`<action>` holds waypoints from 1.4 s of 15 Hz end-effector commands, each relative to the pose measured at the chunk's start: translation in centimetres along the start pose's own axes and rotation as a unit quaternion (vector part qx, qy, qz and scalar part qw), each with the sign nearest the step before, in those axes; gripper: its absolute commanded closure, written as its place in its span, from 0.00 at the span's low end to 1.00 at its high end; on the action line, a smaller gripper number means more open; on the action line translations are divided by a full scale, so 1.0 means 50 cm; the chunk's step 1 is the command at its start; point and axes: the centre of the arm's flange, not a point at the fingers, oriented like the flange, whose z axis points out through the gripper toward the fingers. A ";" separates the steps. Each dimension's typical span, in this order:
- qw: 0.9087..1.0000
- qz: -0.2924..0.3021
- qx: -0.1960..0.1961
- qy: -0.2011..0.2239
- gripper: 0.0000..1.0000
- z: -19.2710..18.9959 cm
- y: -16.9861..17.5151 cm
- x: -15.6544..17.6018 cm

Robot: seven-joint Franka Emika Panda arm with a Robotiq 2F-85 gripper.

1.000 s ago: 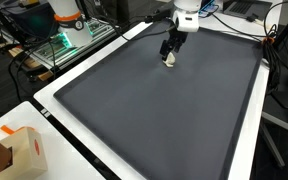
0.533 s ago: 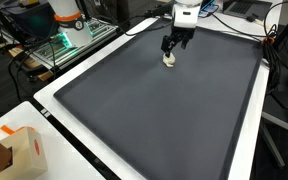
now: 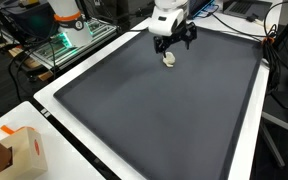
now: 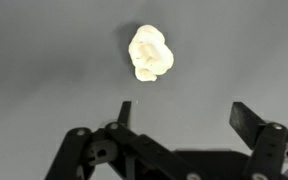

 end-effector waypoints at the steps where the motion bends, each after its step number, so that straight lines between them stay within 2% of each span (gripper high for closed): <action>1: 0.995 0.068 0.069 -0.033 0.00 0.006 0.090 0.009; 6: 0.979 0.117 0.152 -0.065 0.00 0.039 0.184 0.028; 14: 0.964 0.120 0.203 -0.122 0.00 0.109 0.286 0.026; 17: 0.953 0.134 0.227 -0.147 0.00 0.125 0.308 0.028; 21: 0.942 0.160 0.241 -0.171 0.00 0.146 0.322 0.032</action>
